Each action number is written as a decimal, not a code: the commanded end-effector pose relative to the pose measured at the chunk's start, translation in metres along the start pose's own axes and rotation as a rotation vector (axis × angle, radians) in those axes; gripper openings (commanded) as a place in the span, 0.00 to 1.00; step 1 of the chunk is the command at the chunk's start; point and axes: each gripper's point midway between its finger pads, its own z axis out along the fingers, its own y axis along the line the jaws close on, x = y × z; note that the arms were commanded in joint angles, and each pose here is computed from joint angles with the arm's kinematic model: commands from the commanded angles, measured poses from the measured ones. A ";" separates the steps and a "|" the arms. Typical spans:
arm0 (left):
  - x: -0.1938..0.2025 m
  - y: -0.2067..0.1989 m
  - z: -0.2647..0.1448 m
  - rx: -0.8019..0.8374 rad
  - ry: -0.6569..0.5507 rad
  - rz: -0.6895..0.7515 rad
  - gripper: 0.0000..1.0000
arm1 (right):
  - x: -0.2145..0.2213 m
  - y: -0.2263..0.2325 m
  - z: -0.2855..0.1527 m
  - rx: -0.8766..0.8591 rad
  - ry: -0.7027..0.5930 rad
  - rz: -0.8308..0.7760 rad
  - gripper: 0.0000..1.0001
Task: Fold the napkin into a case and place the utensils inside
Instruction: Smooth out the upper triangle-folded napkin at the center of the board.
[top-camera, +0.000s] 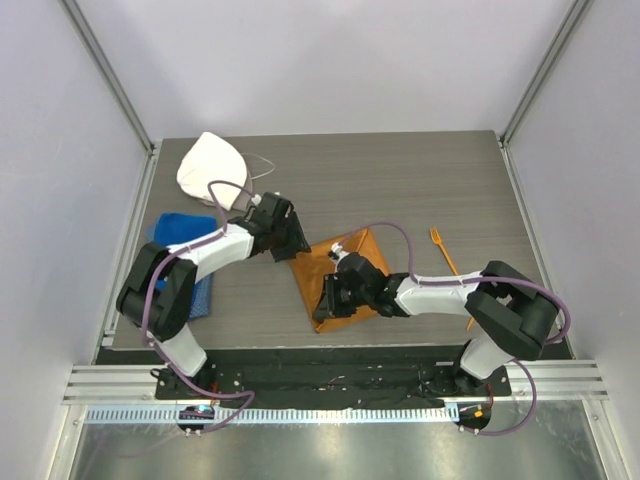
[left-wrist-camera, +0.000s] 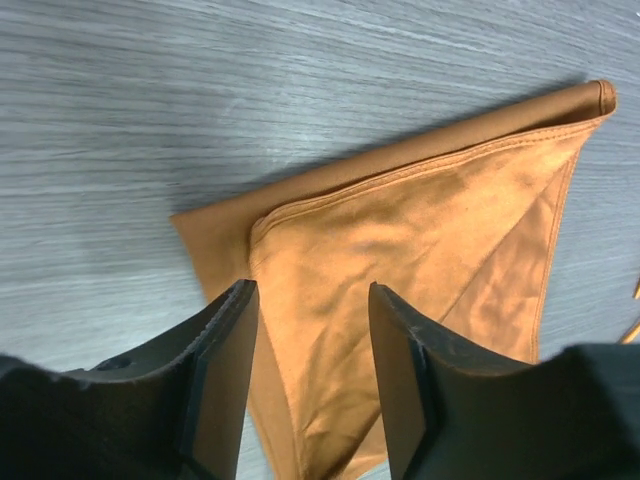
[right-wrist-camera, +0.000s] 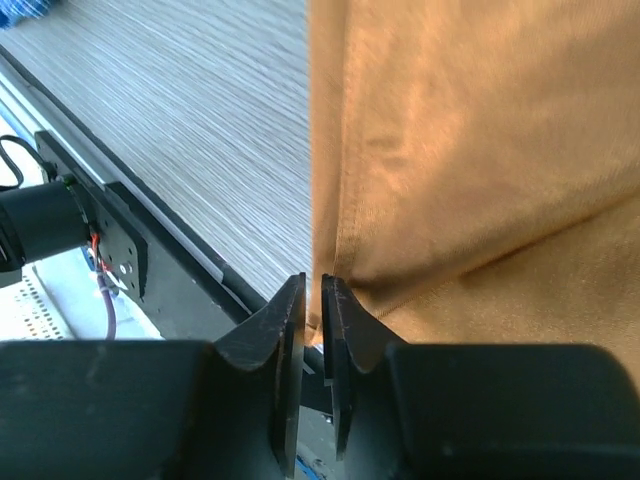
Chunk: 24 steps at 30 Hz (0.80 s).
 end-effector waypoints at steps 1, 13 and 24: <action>-0.023 -0.003 -0.020 -0.041 -0.063 0.035 0.53 | -0.030 0.020 -0.010 0.014 -0.085 -0.096 0.22; -0.026 0.011 0.005 -0.115 -0.054 0.083 0.40 | -0.031 0.020 -0.010 0.013 -0.089 -0.087 0.22; -0.022 0.009 0.016 -0.091 -0.034 0.081 0.33 | -0.019 0.008 -0.003 0.019 -0.070 -0.063 0.22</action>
